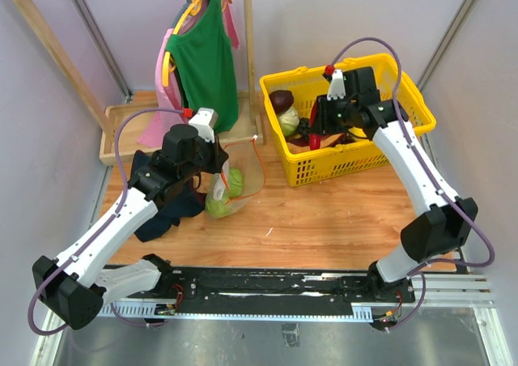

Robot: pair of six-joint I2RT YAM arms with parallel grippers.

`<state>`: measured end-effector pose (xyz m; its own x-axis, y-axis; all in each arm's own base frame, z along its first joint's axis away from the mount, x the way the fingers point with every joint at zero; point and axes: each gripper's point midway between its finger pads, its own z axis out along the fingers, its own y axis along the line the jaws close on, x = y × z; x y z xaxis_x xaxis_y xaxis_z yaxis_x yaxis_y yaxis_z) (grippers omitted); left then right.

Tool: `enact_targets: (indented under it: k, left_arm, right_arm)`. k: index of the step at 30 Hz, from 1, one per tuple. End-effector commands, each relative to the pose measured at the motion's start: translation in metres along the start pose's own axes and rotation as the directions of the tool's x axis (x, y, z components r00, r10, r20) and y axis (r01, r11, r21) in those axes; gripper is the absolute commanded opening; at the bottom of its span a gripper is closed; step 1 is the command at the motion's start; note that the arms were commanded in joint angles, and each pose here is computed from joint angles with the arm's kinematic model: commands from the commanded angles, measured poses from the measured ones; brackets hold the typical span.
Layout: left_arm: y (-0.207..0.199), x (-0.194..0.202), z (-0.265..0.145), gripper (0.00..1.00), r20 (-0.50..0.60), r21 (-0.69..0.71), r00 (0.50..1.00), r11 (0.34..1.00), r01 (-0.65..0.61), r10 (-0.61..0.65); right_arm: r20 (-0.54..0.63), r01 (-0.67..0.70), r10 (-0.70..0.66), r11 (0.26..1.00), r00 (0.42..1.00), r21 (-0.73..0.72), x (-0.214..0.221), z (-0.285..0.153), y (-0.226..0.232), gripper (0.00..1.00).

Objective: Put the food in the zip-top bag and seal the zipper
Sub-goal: Pick up the fake vegetable from the bin, then place the fake vegetable in the zipper food storage bag.

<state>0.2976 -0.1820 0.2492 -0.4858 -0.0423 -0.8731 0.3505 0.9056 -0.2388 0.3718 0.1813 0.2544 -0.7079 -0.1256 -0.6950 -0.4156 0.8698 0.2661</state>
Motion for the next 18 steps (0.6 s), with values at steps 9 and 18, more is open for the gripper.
enact_targets:
  k: [9, 18]
  left_arm:
    - [-0.009, -0.007, -0.001, 0.0, 0.036, 0.052, 0.999, 0.999, 0.008, -0.01]
    - [-0.011, -0.006, 0.0, 0.0, 0.03, 0.065, 0.999, 0.998, 0.012, -0.014]
  right_arm:
    - [0.272, -0.068, 0.078, 0.997, 0.959, -0.048, -0.032, -0.052, 0.032, 0.01]
    - [0.499, -0.046, 0.129, 0.984, 0.857, -0.174, -0.055, -0.08, 0.088, 0.01]
